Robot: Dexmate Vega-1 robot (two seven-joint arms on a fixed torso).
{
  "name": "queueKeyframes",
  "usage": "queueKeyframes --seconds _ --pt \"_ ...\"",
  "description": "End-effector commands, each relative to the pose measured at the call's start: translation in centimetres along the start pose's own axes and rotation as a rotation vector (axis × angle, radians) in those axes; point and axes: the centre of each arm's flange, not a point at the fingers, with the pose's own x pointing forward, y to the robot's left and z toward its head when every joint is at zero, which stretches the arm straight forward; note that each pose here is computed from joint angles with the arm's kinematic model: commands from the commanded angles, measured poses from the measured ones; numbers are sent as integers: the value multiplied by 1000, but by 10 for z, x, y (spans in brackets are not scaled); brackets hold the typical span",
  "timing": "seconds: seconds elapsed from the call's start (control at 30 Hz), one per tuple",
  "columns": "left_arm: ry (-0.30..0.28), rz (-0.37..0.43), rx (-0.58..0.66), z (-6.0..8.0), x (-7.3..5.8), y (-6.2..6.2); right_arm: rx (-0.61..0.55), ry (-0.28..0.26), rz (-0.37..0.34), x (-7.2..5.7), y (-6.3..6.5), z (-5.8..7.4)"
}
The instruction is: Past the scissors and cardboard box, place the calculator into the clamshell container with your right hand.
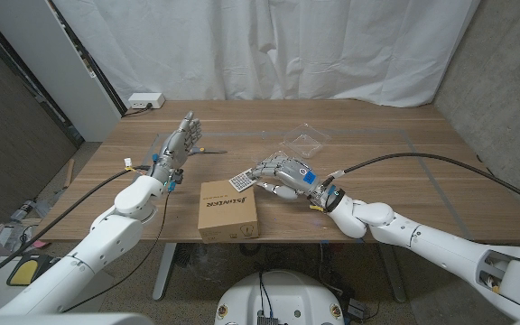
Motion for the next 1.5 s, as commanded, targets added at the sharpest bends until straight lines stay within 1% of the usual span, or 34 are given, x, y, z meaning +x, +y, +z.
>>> queueKeyframes --seconds 0.03,0.27,0.6,1.03,1.27,1.5 --pt "-7 0 -6 0 2 3 8 -1 -10 7 5 3" --pt "-5 -1 -8 -1 3 3 16 3 1 6 9 2" --pt "2 11 -7 -2 -2 6 28 2 -5 8 11 1" --pt "2 10 -13 -4 -1 7 22 -6 -14 12 4 -1" --pt "2 6 -12 -4 3 8 17 4 -21 12 1 -3" --pt "-4 0 -4 0 9 9 4 15 -37 13 -3 -6"
